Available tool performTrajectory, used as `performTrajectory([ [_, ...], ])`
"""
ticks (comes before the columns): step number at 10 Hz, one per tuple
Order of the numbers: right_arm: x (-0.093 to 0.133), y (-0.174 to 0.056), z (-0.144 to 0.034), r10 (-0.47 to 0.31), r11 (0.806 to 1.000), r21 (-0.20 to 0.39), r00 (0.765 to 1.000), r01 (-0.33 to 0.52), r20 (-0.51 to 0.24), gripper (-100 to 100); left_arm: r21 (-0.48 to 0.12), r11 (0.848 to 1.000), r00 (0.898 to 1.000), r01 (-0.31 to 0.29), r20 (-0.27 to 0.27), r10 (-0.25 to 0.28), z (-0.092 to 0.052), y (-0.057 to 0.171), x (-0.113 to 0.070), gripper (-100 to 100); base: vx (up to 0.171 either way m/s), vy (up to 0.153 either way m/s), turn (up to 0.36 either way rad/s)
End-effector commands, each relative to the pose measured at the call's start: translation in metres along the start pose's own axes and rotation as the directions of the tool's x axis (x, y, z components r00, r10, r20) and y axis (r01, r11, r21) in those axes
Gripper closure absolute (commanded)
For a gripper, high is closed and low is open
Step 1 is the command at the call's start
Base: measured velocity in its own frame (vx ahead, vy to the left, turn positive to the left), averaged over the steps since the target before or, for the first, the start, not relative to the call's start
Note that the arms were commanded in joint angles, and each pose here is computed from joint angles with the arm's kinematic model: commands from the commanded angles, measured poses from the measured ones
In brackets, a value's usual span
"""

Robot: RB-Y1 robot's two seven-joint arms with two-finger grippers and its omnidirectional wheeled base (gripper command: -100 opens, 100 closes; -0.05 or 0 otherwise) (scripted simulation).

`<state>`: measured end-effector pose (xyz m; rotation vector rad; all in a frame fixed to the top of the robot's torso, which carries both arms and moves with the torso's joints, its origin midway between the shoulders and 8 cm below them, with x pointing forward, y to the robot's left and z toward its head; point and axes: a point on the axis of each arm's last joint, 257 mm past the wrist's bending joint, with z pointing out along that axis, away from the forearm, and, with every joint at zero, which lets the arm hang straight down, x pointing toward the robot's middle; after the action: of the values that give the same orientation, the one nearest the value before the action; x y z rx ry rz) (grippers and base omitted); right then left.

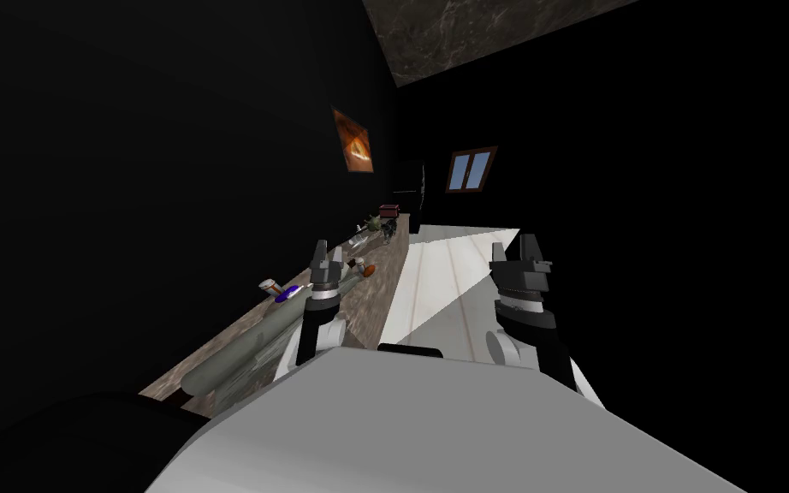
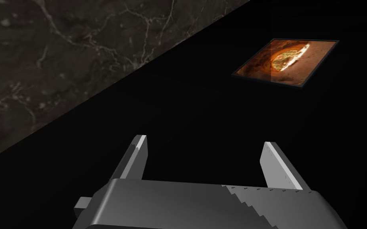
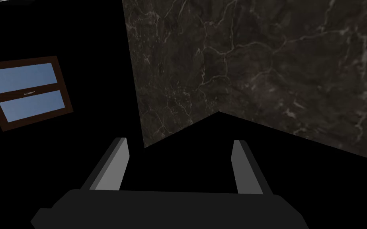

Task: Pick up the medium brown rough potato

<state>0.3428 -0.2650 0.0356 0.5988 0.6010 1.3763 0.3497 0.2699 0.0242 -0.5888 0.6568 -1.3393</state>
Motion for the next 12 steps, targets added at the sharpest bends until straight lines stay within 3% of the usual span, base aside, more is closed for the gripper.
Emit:
performTrajectory([
  [1, 0.0, 0.0, 0.0, 0.0, 1.0, 0.0, 1.0, 0.0, 0.0, 0, -0.03, 1.0, 1.0, -0.003, -0.025, 0.003, 0.001, 0.007, 0.0, -100, 0.002, -0.026, -0.002],
  [5, 0.0, 0.0, 0.0, 0.0, 1.0, 0.0, 1.0, 0.0, 0.0, 0, -0.102, 0.995, 0.999, 0.004, -0.039, -0.008, 0.001, 0.023, -0.006, -100, 0.006, -0.049, -0.001],
  [12, 0.0, 0.0, 0.0, 0.0, 1.0, 0.0, 1.0, 0.0, 0.0, 0, -0.248, 0.968, 0.999, 0.037, -0.024, -0.044, -0.002, 0.055, -0.019, -100, -0.001, -0.047, -0.006],
])
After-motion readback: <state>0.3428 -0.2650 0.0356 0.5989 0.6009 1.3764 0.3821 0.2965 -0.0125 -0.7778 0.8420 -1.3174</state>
